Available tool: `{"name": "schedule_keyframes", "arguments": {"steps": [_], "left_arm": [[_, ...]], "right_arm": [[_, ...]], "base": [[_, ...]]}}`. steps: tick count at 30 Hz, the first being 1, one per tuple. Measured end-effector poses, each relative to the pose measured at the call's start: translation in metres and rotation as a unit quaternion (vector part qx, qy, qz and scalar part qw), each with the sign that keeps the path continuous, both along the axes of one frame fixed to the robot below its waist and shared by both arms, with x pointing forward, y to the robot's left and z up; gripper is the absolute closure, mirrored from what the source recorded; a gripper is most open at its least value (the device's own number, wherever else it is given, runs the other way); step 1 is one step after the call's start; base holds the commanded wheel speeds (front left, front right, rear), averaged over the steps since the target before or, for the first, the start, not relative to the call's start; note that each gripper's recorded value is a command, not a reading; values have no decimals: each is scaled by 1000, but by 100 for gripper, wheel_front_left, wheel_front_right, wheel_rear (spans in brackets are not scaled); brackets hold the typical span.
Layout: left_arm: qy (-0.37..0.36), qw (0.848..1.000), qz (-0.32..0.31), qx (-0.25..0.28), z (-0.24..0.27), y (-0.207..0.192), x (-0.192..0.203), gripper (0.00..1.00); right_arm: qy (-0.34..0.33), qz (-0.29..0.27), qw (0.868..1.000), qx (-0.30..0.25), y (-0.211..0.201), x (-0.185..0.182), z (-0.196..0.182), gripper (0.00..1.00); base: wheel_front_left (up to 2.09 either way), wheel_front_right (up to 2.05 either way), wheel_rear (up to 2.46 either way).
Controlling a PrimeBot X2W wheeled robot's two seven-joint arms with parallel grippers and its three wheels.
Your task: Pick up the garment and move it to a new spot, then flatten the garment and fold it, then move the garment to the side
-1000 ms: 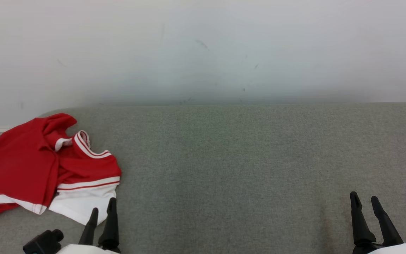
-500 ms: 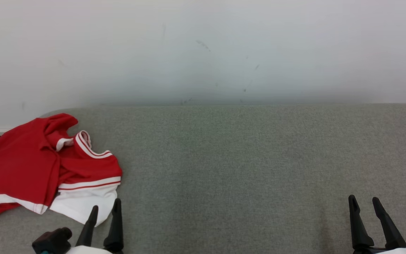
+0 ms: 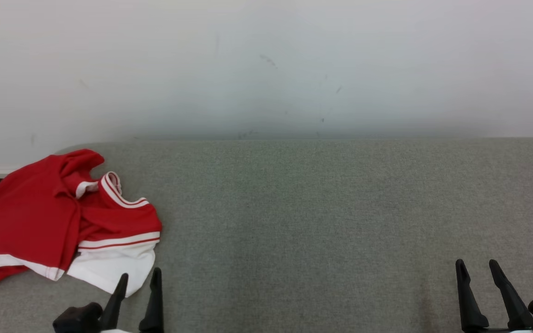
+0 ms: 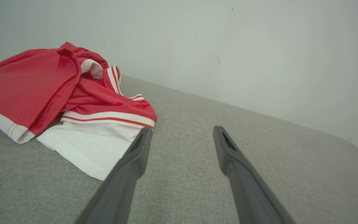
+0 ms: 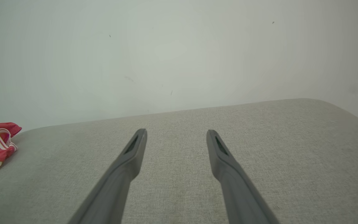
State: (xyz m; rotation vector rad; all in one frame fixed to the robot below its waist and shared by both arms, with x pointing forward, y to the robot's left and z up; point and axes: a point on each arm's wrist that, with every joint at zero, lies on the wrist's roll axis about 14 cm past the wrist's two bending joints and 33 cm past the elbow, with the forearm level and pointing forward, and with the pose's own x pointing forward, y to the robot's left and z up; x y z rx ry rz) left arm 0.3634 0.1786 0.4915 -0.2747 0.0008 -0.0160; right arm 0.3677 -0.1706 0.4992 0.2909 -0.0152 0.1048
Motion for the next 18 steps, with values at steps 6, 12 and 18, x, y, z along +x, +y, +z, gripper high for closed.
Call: {"name": "schedule_keyframes", "arguments": {"steps": [6,12,18], "left_arm": [[3,1000,-2,23,-4,0,-2,0],[8,999,-1,33,-9,2,-5,0],[5,998,-9,57,-9,-1,-5,0]], "right_arm": [[2,-3,1000,-13,-2,-3,-4,0],[6,-7,1000,-12,-3,-6,-9,0],[8,-6,1000,-19,-2,-7,-12,0]], "base": [[0,0,0],[0,0,0],[0,0,0]]}}
